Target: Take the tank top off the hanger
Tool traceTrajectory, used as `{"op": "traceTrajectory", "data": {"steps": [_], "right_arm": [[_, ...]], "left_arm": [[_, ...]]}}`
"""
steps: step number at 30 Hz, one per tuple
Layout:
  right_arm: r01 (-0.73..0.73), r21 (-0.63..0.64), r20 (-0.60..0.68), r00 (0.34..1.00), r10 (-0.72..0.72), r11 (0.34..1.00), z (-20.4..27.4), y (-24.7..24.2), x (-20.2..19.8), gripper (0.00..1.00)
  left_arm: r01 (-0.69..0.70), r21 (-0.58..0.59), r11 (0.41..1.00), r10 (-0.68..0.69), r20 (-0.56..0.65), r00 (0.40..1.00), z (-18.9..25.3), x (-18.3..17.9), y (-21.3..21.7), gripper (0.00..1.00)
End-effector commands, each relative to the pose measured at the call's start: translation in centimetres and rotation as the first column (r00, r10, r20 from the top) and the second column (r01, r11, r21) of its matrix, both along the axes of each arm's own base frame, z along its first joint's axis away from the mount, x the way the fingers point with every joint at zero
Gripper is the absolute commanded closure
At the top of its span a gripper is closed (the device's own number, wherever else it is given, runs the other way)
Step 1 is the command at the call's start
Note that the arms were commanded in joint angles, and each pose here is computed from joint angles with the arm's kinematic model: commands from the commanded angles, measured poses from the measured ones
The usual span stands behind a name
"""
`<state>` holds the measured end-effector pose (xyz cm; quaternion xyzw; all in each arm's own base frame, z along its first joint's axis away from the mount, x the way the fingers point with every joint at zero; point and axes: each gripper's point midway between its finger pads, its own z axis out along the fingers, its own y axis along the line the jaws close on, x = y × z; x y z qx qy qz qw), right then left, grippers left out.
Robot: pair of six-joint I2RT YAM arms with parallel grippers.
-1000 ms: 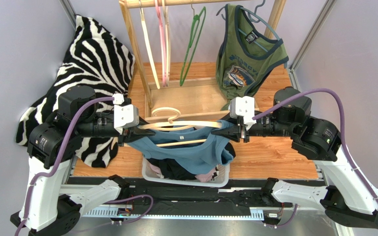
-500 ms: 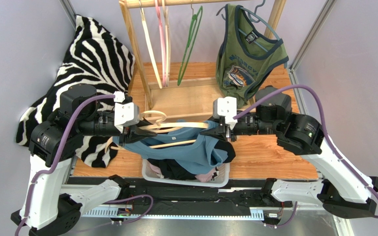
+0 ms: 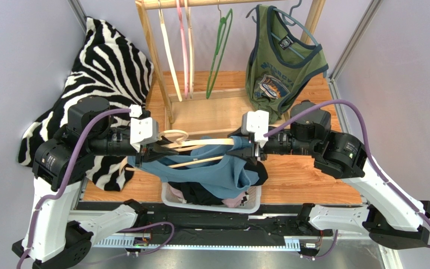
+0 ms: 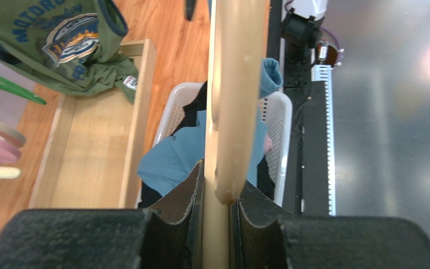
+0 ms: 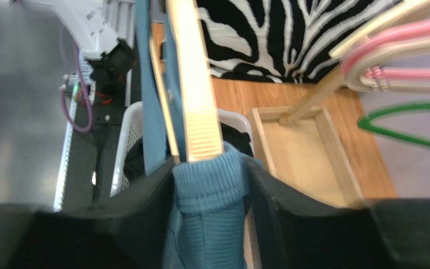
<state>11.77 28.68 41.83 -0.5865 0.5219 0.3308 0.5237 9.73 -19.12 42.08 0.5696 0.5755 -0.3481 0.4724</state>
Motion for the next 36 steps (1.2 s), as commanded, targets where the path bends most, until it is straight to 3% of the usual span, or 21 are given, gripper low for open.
{"op": "traceTrajectory", "data": {"steps": [1,5,8,15,19,30,36], "right_arm": [[0.145,0.146,0.075,0.985,-0.157,0.979,3.8,-1.6,1.9,0.24],[0.245,0.275,0.08,0.958,-0.277,0.93,5.7,-4.8,2.0,0.1],[0.291,0.314,0.046,0.946,-0.321,0.904,6.2,-6.1,2.0,0.09],[0.368,0.293,-0.116,0.93,-0.349,0.882,2.3,-7.3,1.4,0.28],[0.395,0.247,-0.226,0.911,-0.344,0.885,-1.8,-6.1,1.6,0.27],[0.459,0.367,-0.323,0.878,-0.352,0.809,-3.7,-3.7,3.8,0.3],[0.454,0.423,-0.347,0.88,-0.323,0.784,-2.1,-2.7,4.1,0.51]], "left_arm": [[-0.062,-0.018,0.998,0.064,0.079,0.995,0.9,1.2,0.4,1.0],[-0.147,-0.002,0.989,0.147,0.088,0.985,0.1,2.7,0.9,1.0],[-0.185,0.002,0.983,0.184,0.099,0.978,0.0,3.5,1.1,1.0],[-0.227,-0.011,0.974,0.226,0.138,0.964,1.1,4.0,1.6,1.0],[-0.214,-0.018,0.977,0.214,0.13,0.968,1.3,3.8,1.5,1.0],[-0.195,-0.041,0.98,0.198,0.129,0.972,2.1,2.9,1.6,1.0],[-0.199,-0.032,0.98,0.201,0.117,0.973,1.6,3.0,1.6,1.0]]}}
